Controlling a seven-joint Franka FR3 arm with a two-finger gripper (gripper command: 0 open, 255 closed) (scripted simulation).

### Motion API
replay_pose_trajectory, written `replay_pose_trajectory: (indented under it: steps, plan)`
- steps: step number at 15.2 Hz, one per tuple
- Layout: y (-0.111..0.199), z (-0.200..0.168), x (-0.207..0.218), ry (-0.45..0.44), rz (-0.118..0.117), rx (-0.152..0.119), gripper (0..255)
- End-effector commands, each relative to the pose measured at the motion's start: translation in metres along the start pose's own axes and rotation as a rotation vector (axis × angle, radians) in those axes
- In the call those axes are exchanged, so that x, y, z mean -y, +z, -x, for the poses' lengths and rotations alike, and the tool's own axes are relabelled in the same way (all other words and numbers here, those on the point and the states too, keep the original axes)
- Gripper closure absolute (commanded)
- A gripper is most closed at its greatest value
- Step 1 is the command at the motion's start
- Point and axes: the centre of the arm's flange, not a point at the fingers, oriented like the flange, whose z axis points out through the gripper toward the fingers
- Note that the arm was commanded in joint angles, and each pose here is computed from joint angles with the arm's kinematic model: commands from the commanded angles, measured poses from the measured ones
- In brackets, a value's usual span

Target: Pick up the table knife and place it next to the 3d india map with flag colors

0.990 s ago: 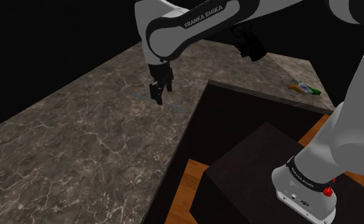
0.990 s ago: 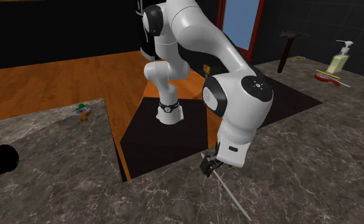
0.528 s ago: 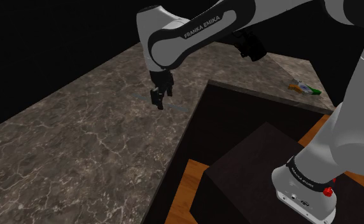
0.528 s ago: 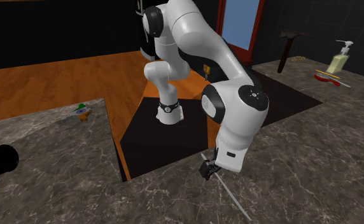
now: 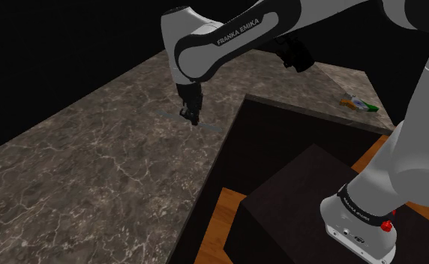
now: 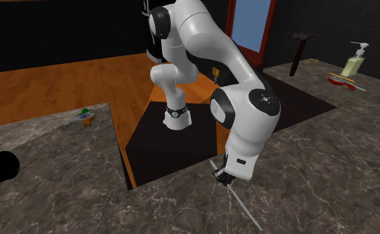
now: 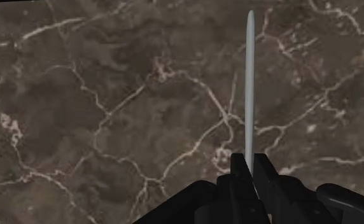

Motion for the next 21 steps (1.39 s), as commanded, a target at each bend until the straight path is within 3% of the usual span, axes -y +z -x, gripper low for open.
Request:
replay_pose_trajectory:
  steps: [1,6,21]
  plan:
    - [0.000,0.000,0.000,0.000,0.000,0.000,255]
    - [0.000,0.000,0.000,0.000,0.000,0.000,255]
    - [-0.078,0.011,-0.003,0.000,0.000,0.000,255]
